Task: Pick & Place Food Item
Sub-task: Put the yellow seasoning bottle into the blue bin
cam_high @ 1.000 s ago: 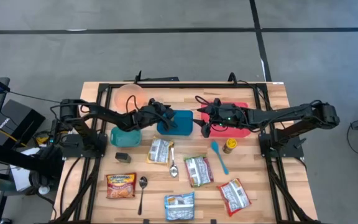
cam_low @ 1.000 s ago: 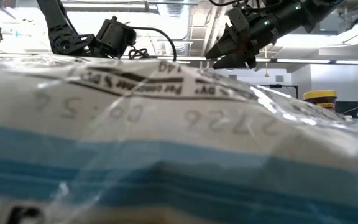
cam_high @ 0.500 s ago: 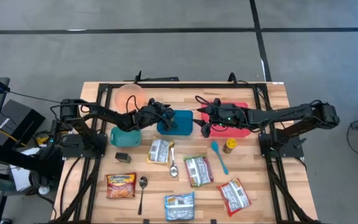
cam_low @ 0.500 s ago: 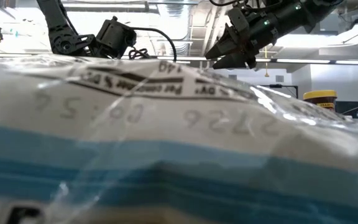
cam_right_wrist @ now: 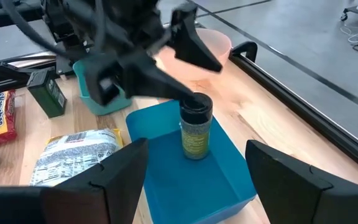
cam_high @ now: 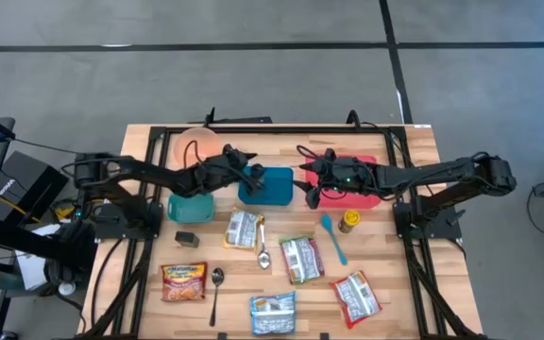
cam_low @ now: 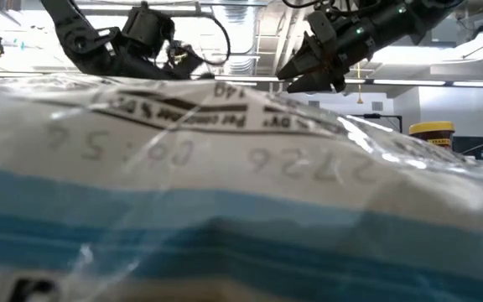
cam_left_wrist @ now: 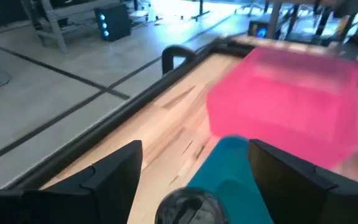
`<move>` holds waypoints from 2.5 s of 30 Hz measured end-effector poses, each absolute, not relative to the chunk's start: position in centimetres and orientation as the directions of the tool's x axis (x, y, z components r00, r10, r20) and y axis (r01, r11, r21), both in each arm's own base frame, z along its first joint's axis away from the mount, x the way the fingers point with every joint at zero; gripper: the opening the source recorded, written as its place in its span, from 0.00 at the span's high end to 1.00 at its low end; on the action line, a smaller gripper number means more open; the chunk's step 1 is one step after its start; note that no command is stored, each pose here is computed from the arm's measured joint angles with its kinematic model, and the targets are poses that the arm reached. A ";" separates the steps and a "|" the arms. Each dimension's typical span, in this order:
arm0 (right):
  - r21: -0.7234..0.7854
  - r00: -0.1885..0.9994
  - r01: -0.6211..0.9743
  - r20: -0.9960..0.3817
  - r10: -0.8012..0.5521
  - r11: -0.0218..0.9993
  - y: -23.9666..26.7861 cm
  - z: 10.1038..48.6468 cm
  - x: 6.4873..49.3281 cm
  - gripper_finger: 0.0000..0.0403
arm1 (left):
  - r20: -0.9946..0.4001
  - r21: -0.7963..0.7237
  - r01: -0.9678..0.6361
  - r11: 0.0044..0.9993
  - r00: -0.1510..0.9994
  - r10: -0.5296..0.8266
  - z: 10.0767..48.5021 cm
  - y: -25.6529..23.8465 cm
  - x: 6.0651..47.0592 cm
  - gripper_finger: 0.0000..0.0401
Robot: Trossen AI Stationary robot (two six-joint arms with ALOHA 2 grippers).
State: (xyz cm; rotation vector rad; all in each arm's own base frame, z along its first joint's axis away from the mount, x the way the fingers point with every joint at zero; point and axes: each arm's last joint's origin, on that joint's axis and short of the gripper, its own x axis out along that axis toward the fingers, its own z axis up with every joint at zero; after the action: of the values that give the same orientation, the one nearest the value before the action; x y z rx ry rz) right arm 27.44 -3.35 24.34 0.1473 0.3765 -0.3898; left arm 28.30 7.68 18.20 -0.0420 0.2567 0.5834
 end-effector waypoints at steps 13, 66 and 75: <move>0.123 0.773 0.462 -0.542 -0.330 0.878 -3.0 25.0 24.0 0.34 | -0.183 -0.025 -0.375 0.927 0.913 0.365 23.2 4.6 26.0 0.27; -0.018 0.426 0.686 -0.801 -0.421 0.728 8.5 21.1 15.2 0.34 | -0.143 -0.060 -0.235 0.970 0.964 0.224 24.1 0.6 25.9 0.27; -0.021 0.410 0.708 -0.801 -0.435 0.706 7.5 18.0 14.8 0.34 | -0.143 -0.060 -0.235 0.970 0.964 0.224 24.1 0.6 25.9 0.27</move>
State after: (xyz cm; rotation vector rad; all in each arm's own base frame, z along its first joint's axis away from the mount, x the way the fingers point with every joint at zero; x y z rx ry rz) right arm 14.83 7.53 17.97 0.3475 0.8879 -0.7380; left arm 25.94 0.64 24.08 -0.0767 0.1361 0.2325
